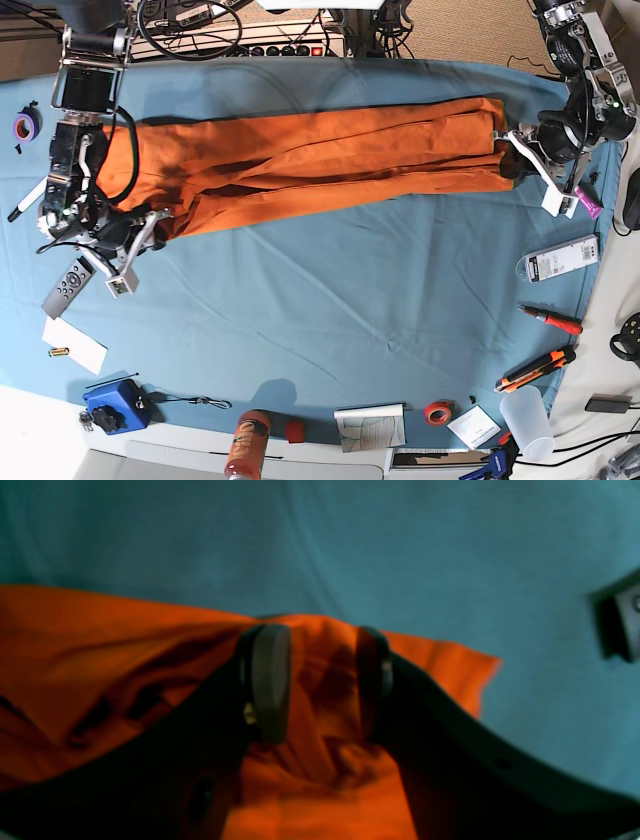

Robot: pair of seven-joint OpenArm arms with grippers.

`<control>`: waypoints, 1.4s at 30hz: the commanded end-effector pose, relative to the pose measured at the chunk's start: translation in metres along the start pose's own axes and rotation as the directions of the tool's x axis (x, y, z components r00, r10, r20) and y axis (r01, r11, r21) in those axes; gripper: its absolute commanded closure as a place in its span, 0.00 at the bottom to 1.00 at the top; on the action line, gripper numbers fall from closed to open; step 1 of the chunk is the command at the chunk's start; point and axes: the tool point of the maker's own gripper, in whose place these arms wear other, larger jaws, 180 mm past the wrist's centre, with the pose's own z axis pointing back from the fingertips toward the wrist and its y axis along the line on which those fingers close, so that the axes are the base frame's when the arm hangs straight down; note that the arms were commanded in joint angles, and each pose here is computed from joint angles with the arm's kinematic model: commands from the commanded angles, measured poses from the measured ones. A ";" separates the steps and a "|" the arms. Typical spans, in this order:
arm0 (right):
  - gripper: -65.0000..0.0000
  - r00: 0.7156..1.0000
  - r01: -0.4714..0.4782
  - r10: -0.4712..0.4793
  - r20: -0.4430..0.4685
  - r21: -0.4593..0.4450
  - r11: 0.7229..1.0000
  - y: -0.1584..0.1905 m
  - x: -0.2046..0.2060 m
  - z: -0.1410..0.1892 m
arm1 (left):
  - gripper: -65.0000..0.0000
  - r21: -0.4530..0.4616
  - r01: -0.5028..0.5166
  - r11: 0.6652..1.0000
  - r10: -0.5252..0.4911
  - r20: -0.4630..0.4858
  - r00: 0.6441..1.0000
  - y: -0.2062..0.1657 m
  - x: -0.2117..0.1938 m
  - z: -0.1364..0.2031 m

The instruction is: Layout the t-shirt on the table in an organized manner, then fold the t-shirt properly

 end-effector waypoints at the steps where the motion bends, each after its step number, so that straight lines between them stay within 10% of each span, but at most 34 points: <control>1: 0.66 0.999 -0.011 0.012 0.051 -0.010 1.000 -0.005 0.018 0.007 | 1.00 -0.003 0.021 1.000 -0.021 0.041 0.999 -0.001 0.012 0.004; 5: 0.68 0.999 -0.010 0.010 0.035 0.007 1.000 0.003 0.015 0.003 | 1.00 -0.003 0.021 1.000 -0.021 0.039 0.999 -0.001 0.011 0.004; 10: 1.00 1.000 -0.017 0.017 -0.002 0.008 1.000 0.004 0.009 0.002 | 1.00 -0.003 0.021 1.000 -0.021 0.039 0.999 -0.001 0.012 0.004; 32: 1.00 0.976 -0.139 0.150 0.157 -0.082 0.987 0.016 0.059 0.047 | 1.00 -0.002 0.021 1.000 -0.021 0.038 0.999 -0.001 0.011 0.004; 38: 1.00 0.987 -0.141 0.149 0.053 -0.131 0.981 0.004 0.042 0.046 | 1.00 -0.002 0.021 1.000 -0.021 0.038 0.999 -0.001 0.011 0.004; 42: 0.75 0.988 -0.142 0.150 0.044 -0.141 0.980 0.003 0.038 0.044 | 1.00 -0.002 0.021 1.000 -0.021 0.041 0.999 -0.001 0.012 0.005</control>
